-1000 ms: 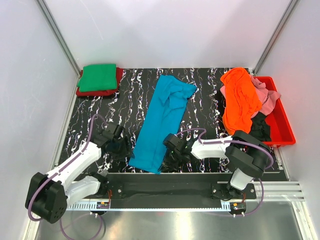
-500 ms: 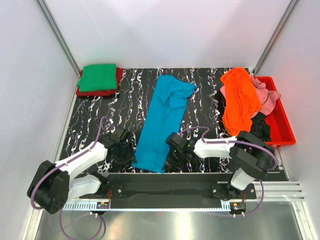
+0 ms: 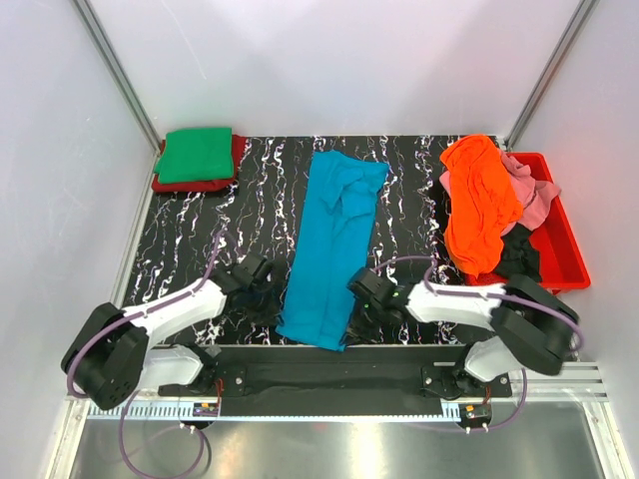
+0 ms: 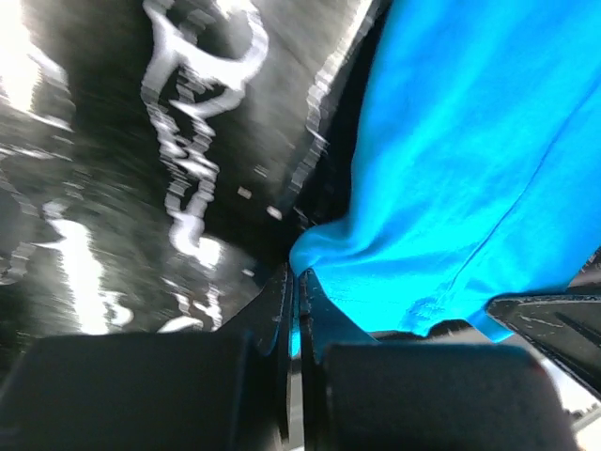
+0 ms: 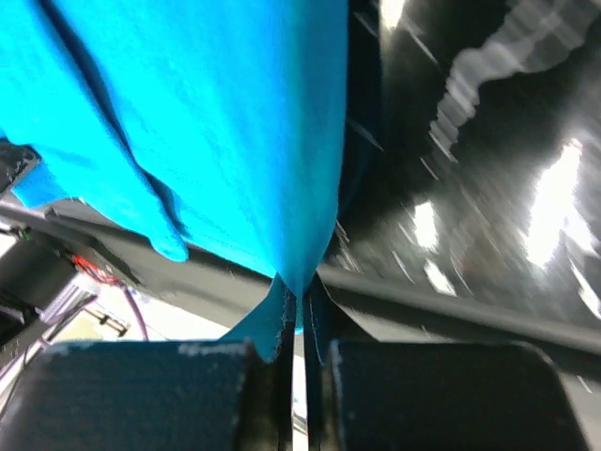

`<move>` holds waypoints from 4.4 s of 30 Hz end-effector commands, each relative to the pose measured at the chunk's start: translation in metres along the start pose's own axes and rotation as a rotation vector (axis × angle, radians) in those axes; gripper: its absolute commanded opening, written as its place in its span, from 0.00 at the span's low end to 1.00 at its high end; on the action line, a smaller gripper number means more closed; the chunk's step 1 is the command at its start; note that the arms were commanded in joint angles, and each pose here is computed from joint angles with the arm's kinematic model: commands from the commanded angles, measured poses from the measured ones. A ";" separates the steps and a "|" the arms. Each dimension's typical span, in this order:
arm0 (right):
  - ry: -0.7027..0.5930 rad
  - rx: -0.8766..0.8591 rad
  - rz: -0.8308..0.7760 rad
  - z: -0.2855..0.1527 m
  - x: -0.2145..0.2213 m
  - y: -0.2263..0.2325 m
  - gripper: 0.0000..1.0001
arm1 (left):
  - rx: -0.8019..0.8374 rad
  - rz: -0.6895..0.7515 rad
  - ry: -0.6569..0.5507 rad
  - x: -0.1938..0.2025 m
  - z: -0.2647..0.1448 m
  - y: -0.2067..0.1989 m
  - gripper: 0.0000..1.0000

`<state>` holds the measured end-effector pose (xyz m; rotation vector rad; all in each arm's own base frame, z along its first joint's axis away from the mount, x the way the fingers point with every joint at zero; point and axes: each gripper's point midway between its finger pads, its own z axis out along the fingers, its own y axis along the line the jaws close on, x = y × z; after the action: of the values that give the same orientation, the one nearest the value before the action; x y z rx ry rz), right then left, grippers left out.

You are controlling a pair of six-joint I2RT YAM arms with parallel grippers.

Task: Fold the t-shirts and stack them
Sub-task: Fold the tshirt

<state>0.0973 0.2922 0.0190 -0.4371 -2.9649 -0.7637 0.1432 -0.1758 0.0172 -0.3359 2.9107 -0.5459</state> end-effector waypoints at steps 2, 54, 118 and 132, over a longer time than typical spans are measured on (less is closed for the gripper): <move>-0.002 0.015 0.057 -0.031 0.011 -0.017 0.00 | 0.093 -0.007 0.003 -0.002 -0.021 -0.036 0.00; -0.069 0.073 -0.047 -0.081 -0.247 0.019 0.00 | 0.071 -0.066 -0.006 -0.207 0.006 -0.150 0.00; -0.219 0.222 -0.303 -0.128 -0.317 0.073 0.58 | 0.063 -0.011 -0.114 -0.169 -0.057 -0.077 0.70; -0.020 -0.186 -0.111 -0.072 -0.184 0.010 0.61 | 0.153 -0.018 -0.072 -0.144 -0.015 -0.086 0.69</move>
<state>0.2676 0.1983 0.0642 -0.2666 -3.0123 -0.8298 0.2802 -0.2006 0.0705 -0.3685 2.8637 -0.6322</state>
